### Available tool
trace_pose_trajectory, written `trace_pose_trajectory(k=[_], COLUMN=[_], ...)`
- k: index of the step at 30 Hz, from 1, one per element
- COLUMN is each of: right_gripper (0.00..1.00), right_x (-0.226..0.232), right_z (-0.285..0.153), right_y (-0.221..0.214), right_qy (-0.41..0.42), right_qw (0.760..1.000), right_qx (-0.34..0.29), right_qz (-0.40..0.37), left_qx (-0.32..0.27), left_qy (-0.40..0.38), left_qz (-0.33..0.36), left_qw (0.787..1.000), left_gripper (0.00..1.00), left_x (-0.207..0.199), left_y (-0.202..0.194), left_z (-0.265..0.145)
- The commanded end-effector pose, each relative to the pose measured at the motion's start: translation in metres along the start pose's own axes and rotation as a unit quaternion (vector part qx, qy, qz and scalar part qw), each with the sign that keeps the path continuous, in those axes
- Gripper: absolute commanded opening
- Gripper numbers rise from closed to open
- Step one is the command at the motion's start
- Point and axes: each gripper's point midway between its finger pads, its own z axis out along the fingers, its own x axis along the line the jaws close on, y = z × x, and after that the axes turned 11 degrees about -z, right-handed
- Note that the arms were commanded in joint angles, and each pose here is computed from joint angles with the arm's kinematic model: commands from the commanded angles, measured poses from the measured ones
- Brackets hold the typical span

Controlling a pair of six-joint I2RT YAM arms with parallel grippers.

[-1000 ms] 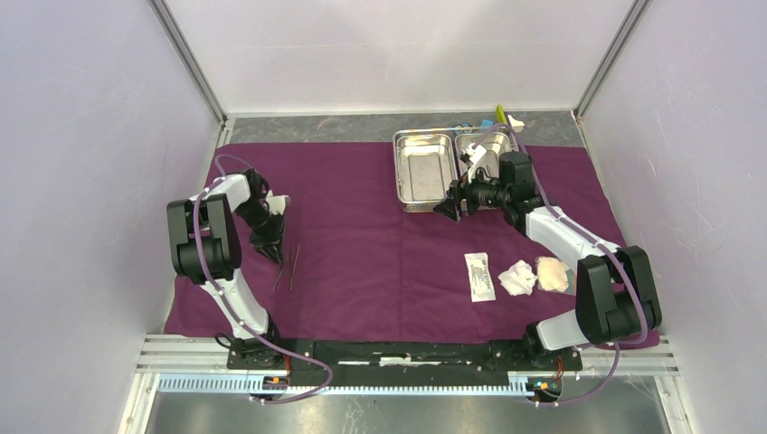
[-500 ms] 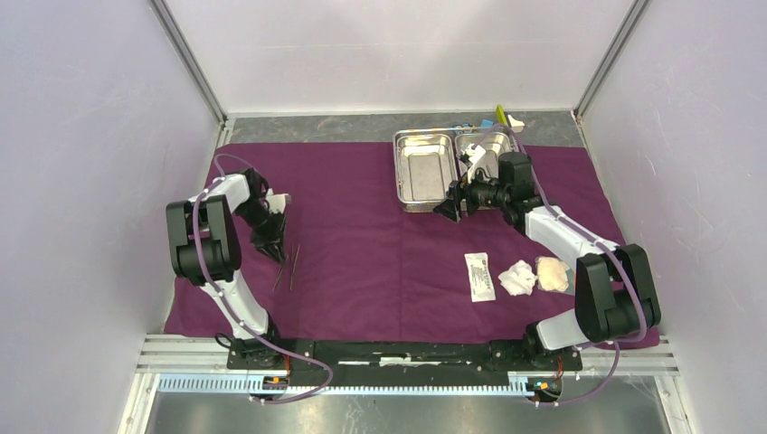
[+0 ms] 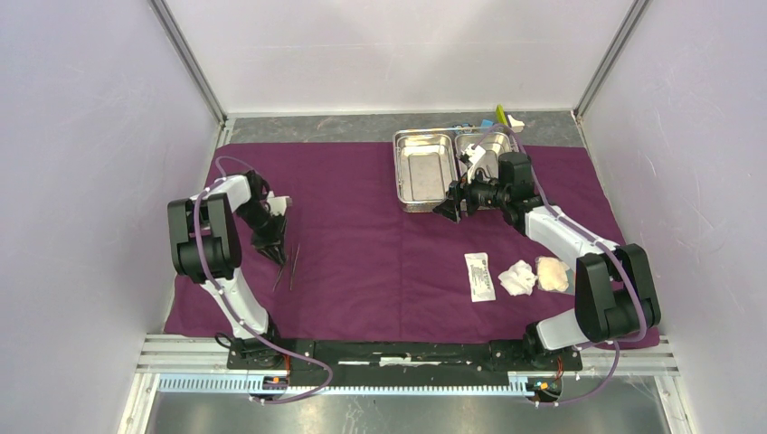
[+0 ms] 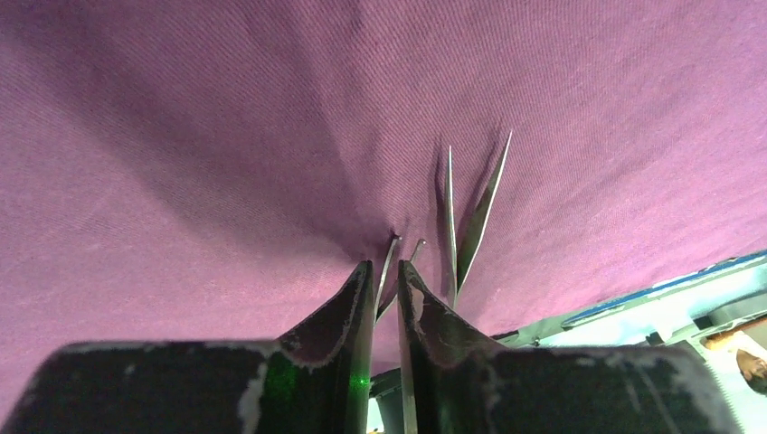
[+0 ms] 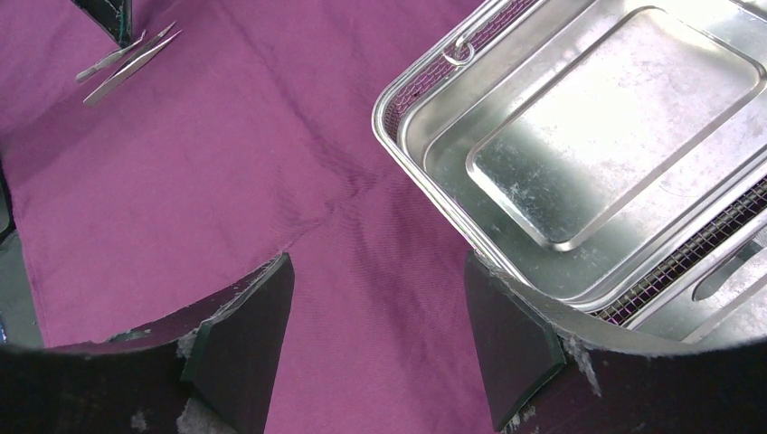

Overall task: Open and lay out the surgical kit
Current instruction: Place the medical item in the surgical kit.

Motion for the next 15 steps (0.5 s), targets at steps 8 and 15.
trace_pose_trajectory(k=[8, 15], right_gripper=[0.76, 0.76], right_x=[-0.0024, -0.0027], right_z=[-0.0008, -0.001], right_y=[0.0071, 0.0062], right_qy=[0.001, 0.001], right_qw=[1.0, 1.0], right_qx=[-0.014, -0.014], right_qz=[-0.008, -0.007], left_qx=[0.004, 0.008], left_qy=[0.002, 0.004], left_qz=[-0.012, -0.013], left_qw=[1.0, 1.0], left_gripper=[0.2, 0.14], left_x=[0.0026, 0.0035], left_y=[0.0022, 0.0022], left_z=[0.0067, 0.0086])
